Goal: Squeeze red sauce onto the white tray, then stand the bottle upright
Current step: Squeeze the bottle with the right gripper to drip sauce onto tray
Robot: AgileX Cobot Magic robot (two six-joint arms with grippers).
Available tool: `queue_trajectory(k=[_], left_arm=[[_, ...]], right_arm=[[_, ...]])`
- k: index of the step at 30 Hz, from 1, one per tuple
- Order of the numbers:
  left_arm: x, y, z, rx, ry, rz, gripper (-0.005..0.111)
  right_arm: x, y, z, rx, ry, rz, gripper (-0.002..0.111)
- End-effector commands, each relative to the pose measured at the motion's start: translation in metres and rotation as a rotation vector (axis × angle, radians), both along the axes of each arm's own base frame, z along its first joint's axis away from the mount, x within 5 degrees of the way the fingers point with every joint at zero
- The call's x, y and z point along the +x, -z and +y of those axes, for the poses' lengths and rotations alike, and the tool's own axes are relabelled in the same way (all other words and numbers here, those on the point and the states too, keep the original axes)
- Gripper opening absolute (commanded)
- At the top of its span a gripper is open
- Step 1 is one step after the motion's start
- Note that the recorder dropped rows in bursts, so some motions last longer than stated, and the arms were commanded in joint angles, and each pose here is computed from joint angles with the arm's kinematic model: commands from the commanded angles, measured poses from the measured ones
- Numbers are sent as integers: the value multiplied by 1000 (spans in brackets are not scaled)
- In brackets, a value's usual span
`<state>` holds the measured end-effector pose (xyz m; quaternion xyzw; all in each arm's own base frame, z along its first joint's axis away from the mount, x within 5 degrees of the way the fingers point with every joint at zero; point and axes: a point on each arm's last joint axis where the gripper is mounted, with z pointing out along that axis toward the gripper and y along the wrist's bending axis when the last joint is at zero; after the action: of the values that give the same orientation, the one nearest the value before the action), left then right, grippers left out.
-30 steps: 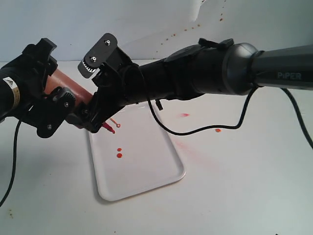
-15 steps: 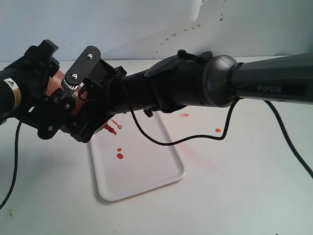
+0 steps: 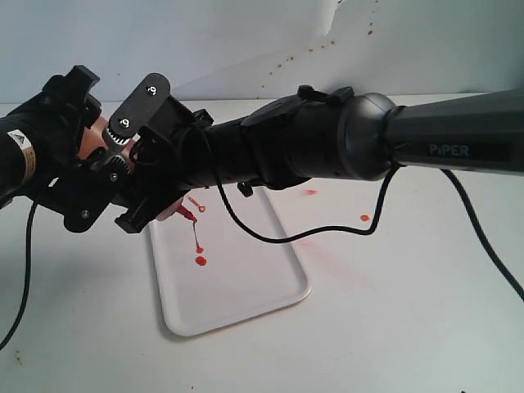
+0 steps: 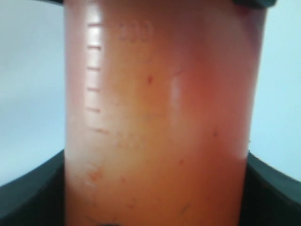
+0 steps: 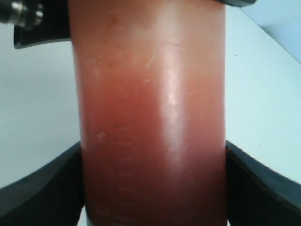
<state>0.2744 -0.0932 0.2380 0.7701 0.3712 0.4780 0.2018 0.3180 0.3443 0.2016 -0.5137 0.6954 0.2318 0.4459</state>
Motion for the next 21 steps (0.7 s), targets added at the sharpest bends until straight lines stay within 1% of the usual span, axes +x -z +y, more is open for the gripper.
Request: queue_trajectory(k=[1,12,14,15,16,18,20,21], left_arm=[[-1,-6,-1,-11,-3,-23,0],[-1,-6,-1,-11,-3,-23,0],[-1,-6,-1,-11,-3,-23,0],[-1,-6,-1,-11,-3,-23,0],[-1,-6,-1,-11,-3,-23,0],[-1,-6,-1,-11,-3,-23,0],[-1,-6,-1,-11,-3,-23,0],[-1,-6,-1,-11,-3,-23,0]], right_arm=[[5,-3,-2,-20,61,-39,1],[5,-3,-2,-18,63,-37,1],[5,-3,-2,-18,63,-37,7],[5,-3,-2,-18,63,-37,13],[5,-3,-2,-18,63,-37,23],[5,-4,-2,-13,68,-31,49],[5,-4,-2,-12,72,-31,86],[5,-4,-2,-13,71,-33,99]])
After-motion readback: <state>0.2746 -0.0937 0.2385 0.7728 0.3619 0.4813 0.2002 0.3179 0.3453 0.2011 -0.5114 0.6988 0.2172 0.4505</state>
